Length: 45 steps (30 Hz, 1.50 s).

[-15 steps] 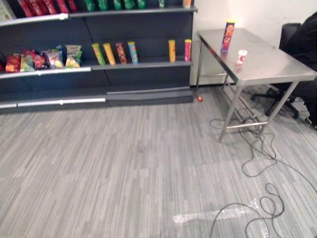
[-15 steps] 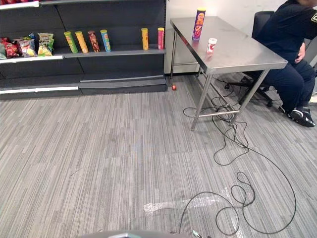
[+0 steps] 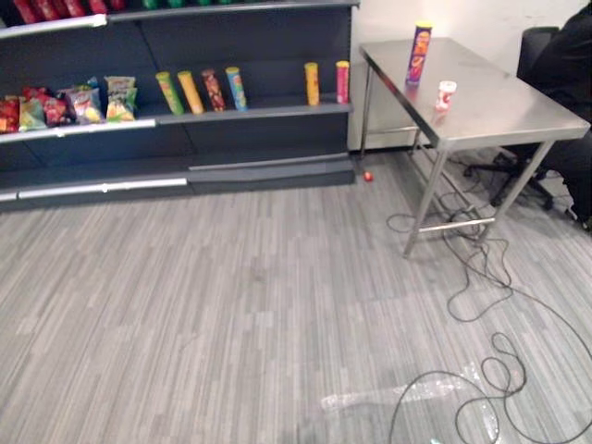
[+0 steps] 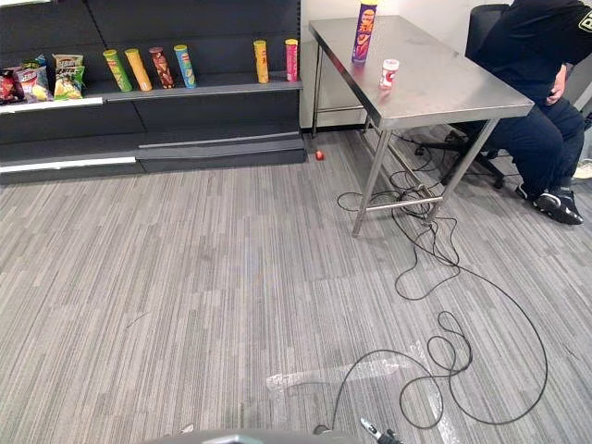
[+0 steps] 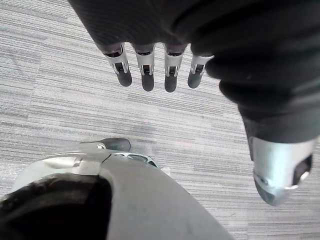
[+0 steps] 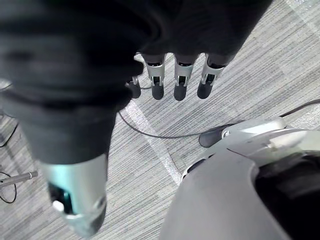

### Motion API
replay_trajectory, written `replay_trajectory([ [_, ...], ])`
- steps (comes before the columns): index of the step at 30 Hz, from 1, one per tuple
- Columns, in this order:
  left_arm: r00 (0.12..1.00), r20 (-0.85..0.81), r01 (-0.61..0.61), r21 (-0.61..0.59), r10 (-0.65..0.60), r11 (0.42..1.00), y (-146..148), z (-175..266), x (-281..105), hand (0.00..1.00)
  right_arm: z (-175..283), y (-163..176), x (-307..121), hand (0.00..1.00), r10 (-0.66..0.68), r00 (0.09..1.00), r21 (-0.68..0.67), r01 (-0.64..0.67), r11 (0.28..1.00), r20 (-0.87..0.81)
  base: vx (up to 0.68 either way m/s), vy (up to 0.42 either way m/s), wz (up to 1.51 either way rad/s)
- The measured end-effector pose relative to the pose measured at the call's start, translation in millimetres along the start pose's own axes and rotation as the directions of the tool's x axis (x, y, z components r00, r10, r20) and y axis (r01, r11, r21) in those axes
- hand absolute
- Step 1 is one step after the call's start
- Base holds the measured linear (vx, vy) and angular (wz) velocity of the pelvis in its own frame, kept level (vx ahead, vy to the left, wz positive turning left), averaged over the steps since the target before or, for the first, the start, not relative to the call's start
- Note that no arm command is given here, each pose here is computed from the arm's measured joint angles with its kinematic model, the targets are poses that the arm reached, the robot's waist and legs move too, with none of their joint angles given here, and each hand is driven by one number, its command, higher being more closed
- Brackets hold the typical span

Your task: Put the gum and the chips on the shelf.

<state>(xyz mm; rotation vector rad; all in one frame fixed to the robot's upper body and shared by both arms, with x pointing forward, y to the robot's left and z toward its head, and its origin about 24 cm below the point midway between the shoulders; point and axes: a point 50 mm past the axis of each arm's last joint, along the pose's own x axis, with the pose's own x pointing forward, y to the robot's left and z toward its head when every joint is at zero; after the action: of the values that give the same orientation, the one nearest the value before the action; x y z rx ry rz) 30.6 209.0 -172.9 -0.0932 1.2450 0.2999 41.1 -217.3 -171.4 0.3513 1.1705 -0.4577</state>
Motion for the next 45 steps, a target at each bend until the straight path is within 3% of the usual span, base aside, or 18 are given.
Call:
replay_trajectory([
  [6, 1.0, 0.006, 0.0, 0.001, 0.0, 1.0, 0.2, -0.3, -0.2, 0.0, -2.4, 0.7, -0.9, 0.0, -0.005, 1.0, 0.076, 0.003, 0.997, 0.02, -0.02, -0.03, -0.07],
  [17, 1.0, 0.015, 0.006, 0.023, -0.007, 1.0, -0.8, 3.7, 0.7, 0.0, -0.5, 1.6, -0.6, 0.0, -0.001, 1.0, 0.069, -0.001, 0.998, 0.029, 0.01, -0.028, 0.0],
  [23, 0.998, 0.067, 0.0, 0.027, -0.002, 1.0, -0.7, 24.3, 4.4, 0.0, 25.0, 19.0, 5.1, 0.0, 0.042, 0.994, 0.074, -0.049, 0.996, 0.1, -0.01, -0.037, -0.09],
  [27, 0.994, 0.109, -0.005, -0.032, 0.008, 0.999, 1.0, 34.6, 4.8, 0.0, 24.7, 23.9, 5.4, 0.0, 0.062, 0.993, 0.049, -0.067, 0.997, 0.098, -0.02, -0.124, 0.16],
  [31, 0.994, 0.107, 0.008, -0.182, 0.012, 0.983, -1.6, 32.2, 4.5, 0.0, 25.5, 16.1, 4.7, 0.0, 0.042, 0.994, 0.054, -0.047, 0.997, 0.102, 0.06, -0.009, 0.04],
  [40, 0.994, 0.109, 0.025, -0.237, 0.001, 0.971, -9.0, 29.1, 3.9, 0.0, 35.8, 13.1, 4.5, 0.0, 0.049, 0.99, 0.006, -0.05, 0.999, 0.135, 0.27, 0.227, -0.32],
  [45, 0.99, 0.14, 0.003, -0.223, 0.029, 0.975, 2.5, 36.7, 4.2, 0.0, 33.3, 34.0, 6.4, 0.0, 0.091, 0.987, 0.05, -0.098, 0.994, 0.136, 0.45, 0.31, -0.28],
])
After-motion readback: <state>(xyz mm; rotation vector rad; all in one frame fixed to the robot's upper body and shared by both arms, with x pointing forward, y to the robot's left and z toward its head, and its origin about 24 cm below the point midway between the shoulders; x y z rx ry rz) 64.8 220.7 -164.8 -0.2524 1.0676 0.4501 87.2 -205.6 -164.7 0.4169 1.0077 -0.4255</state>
